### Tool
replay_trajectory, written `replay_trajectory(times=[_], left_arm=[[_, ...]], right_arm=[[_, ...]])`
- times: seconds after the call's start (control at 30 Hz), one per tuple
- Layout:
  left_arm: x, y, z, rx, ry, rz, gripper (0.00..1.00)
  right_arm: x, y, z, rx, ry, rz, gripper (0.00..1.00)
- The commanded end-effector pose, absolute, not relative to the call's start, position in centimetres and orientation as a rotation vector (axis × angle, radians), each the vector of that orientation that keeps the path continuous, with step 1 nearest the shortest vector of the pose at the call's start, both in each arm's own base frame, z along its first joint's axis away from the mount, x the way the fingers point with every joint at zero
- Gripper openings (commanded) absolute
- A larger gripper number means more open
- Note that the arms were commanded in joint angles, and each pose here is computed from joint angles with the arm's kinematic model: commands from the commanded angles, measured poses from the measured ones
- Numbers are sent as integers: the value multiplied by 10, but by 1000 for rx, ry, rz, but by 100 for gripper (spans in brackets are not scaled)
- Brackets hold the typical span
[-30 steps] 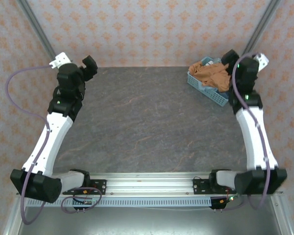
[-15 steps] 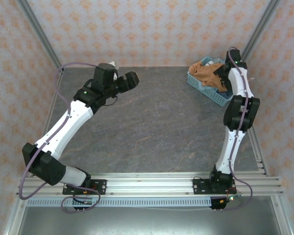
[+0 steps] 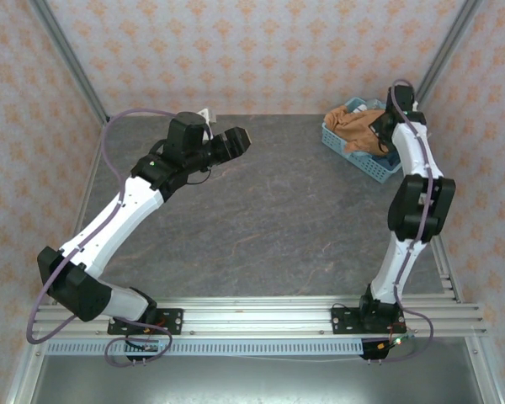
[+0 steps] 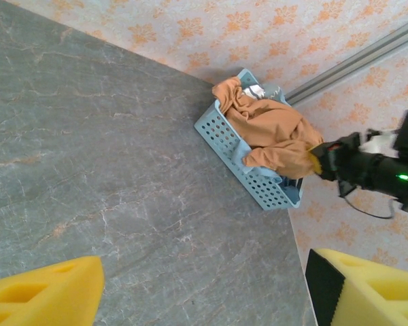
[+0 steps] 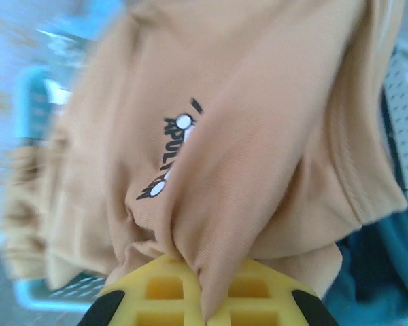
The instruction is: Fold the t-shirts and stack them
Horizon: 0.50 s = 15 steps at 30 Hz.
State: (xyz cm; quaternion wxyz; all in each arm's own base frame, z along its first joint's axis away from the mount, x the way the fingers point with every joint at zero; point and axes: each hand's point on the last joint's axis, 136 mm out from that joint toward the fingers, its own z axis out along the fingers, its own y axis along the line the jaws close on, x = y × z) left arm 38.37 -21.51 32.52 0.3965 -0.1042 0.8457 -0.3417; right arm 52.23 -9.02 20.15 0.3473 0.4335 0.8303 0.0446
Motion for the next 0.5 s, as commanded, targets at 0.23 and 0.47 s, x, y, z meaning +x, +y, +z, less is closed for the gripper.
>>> replay_trajectory(times=[0.23, 0.47], left_arm=[[379, -165, 319, -377, 2174, -542, 82], [356, -94, 317, -548, 2156, -193, 86]], right_arm=[[442, 23, 415, 658, 1821, 169, 0], [390, 206, 368, 231, 2044, 437, 0]])
